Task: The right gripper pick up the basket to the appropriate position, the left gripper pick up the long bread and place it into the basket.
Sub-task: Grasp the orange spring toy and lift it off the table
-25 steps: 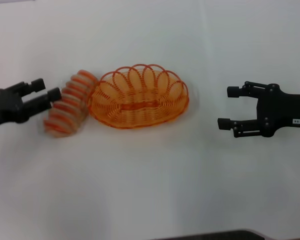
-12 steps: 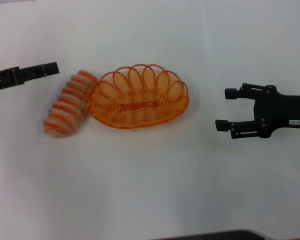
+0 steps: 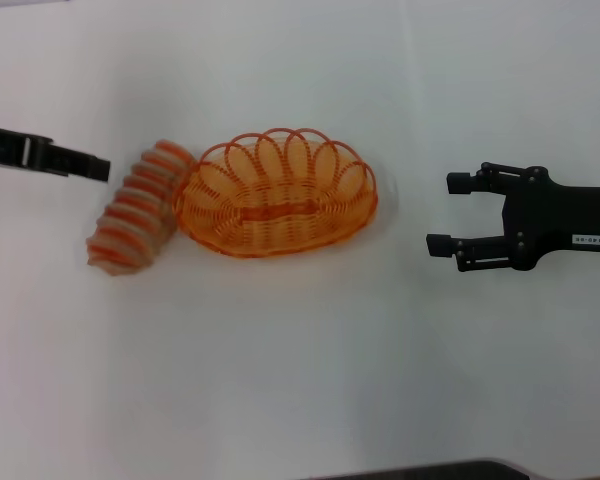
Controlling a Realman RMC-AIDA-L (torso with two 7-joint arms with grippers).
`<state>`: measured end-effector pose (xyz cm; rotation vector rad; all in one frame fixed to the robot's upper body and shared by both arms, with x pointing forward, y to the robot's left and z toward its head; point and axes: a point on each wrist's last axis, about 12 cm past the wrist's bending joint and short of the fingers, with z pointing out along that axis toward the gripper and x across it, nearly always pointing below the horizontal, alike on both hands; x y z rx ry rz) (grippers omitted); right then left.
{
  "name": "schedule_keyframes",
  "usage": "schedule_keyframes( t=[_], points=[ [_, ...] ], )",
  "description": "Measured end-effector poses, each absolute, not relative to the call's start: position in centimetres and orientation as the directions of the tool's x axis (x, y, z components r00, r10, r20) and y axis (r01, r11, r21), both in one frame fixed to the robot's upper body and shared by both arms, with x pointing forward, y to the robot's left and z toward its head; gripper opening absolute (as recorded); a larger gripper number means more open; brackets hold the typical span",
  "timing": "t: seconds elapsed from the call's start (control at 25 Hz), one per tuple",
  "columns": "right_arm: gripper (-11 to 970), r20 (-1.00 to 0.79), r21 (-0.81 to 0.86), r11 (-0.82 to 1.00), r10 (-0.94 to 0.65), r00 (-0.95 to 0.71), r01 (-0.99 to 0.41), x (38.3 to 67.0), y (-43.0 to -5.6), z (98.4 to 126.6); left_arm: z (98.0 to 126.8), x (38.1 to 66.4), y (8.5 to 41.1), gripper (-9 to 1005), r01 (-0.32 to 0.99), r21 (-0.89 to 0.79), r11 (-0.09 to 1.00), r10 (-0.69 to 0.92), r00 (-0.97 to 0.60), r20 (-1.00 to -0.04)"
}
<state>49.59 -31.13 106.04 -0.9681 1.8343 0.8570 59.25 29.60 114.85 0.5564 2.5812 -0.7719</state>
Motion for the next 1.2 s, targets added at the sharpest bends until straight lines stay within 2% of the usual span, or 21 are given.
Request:
schedule_keyframes(
  t=[0.16, 0.4, 0.68, 1.2],
  points=[
    [942, -0.903, 0.171, 0.466, -0.279, -0.328, -0.868, 49.6, -31.0, 105.8, 115.1, 59.9, 27.2, 656, 0.520, -0.331, 0.787, 0.383, -0.834, -0.397],
    [942, -0.898, 0.183, 0.471, -0.278, -0.342, -0.863, 49.5, -30.9, 105.5, 115.6, 60.0, 24.4, 655, 0.558, -0.221, 0.799, 0.460, -0.806, -0.373],
    [942, -0.896, 0.187, 0.472, -0.278, -0.347, -0.861, 49.4, -30.8, 105.2, 115.3, 60.0, 22.8, 655, 0.516, -0.190, 0.835, 0.444, -0.837, -0.321],
    [942, -0.897, 0.184, 0.461, -0.282, -0.340, -0.868, 49.7, -30.4, 105.4, 113.9, 59.6, 22.3, 647, 0.478, -0.214, 0.852, 0.416, -0.866, -0.277]
  ],
)
